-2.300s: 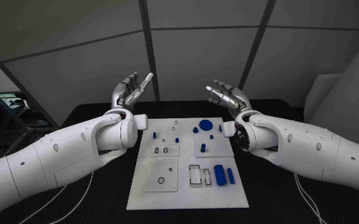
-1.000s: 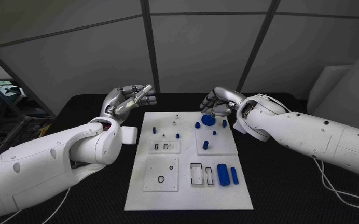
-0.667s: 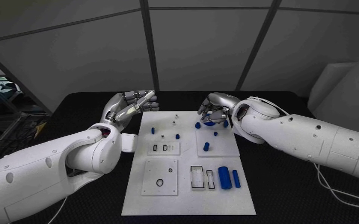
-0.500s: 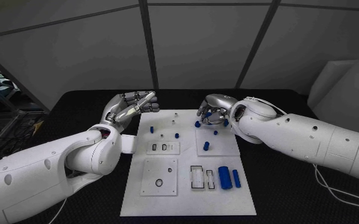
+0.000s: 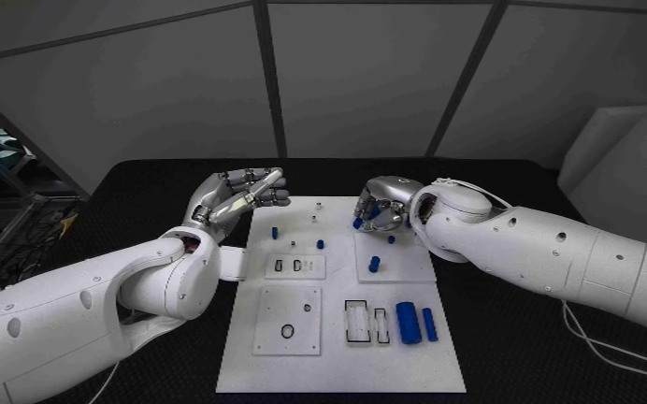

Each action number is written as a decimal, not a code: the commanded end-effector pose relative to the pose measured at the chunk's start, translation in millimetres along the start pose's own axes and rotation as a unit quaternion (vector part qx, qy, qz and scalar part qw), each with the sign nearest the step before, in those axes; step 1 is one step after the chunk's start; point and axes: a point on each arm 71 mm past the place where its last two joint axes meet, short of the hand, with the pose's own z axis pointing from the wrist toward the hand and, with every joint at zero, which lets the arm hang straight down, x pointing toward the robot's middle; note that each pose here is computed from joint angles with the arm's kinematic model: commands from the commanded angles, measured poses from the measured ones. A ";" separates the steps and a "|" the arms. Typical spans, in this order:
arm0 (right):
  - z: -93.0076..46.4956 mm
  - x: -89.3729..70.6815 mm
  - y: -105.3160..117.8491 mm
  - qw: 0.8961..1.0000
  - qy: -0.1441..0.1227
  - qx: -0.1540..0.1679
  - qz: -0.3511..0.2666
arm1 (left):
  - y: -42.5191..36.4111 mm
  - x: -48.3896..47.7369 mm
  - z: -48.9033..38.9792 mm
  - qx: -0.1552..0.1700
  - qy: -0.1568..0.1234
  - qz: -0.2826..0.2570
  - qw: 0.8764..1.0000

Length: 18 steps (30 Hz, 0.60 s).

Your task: Assemble the parts on the task board

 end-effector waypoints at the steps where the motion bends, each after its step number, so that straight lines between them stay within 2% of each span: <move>1: 1.0 -0.9 2.1 1.000 0.002 0.001 -0.012 | -1.7 1.8 -0.2 0.004 0.009 0.000 1.000; 18: 5.5 0.8 5.0 1.000 0.006 0.003 -0.016 | -1.4 0.3 -0.4 0.000 0.010 0.000 1.000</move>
